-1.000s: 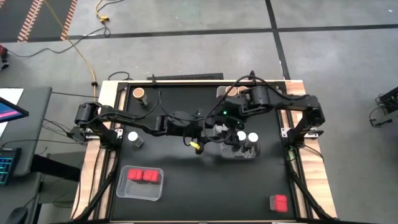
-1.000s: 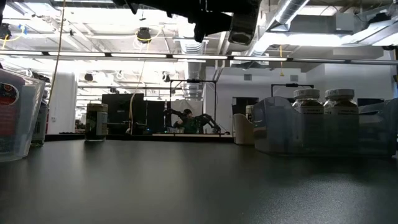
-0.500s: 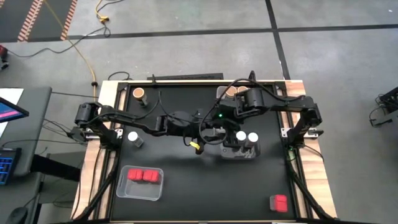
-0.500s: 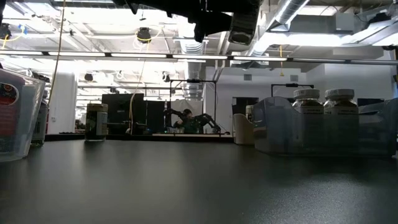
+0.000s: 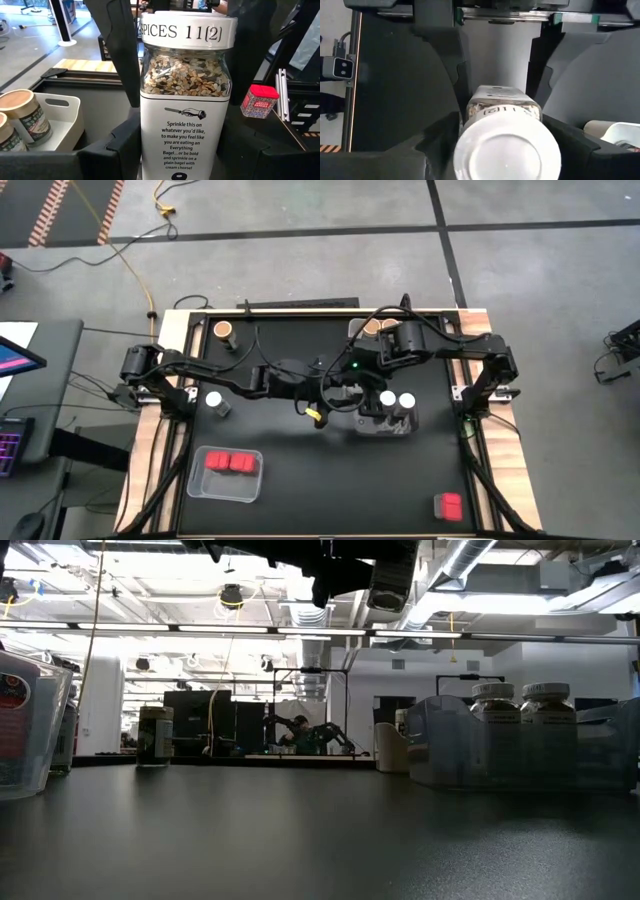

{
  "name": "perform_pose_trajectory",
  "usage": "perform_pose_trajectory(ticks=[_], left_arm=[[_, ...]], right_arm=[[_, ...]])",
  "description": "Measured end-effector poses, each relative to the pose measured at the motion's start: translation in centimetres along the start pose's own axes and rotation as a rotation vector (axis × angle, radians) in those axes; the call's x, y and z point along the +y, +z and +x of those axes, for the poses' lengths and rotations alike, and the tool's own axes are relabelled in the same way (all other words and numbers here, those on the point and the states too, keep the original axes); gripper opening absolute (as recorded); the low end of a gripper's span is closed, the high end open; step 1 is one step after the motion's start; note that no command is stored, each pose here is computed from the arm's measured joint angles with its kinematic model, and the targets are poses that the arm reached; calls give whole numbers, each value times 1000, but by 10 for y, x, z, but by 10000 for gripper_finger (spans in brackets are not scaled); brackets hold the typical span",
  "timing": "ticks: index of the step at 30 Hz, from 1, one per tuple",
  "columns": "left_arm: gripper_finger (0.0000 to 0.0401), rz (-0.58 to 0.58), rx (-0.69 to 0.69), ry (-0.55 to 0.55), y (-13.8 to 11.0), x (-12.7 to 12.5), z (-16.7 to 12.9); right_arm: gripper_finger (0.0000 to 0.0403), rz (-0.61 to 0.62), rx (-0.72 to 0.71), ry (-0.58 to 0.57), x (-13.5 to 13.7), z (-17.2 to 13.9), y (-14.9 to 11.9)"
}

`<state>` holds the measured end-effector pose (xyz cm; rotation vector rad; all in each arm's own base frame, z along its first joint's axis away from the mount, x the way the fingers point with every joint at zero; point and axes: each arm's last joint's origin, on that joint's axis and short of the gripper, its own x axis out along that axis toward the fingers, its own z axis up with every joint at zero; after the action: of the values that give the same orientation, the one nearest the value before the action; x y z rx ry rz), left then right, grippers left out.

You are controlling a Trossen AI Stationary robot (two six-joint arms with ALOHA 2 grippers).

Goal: Sort spices by type
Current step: Put the top white spice bottle in the black bin

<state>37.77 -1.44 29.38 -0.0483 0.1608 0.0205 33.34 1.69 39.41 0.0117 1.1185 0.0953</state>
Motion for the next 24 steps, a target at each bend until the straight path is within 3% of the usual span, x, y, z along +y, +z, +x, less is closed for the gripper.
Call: perform_pose_trajectory(ticks=[9, 24], left_arm=[[204, -20, 0, 3, 0, 0, 0], [204, -41, 4, 3, 0, 0, 0]], right_arm=[[226, 0, 0, -6, 0, 0, 0], [226, 0, 13, -2, 0, 0, -1]])
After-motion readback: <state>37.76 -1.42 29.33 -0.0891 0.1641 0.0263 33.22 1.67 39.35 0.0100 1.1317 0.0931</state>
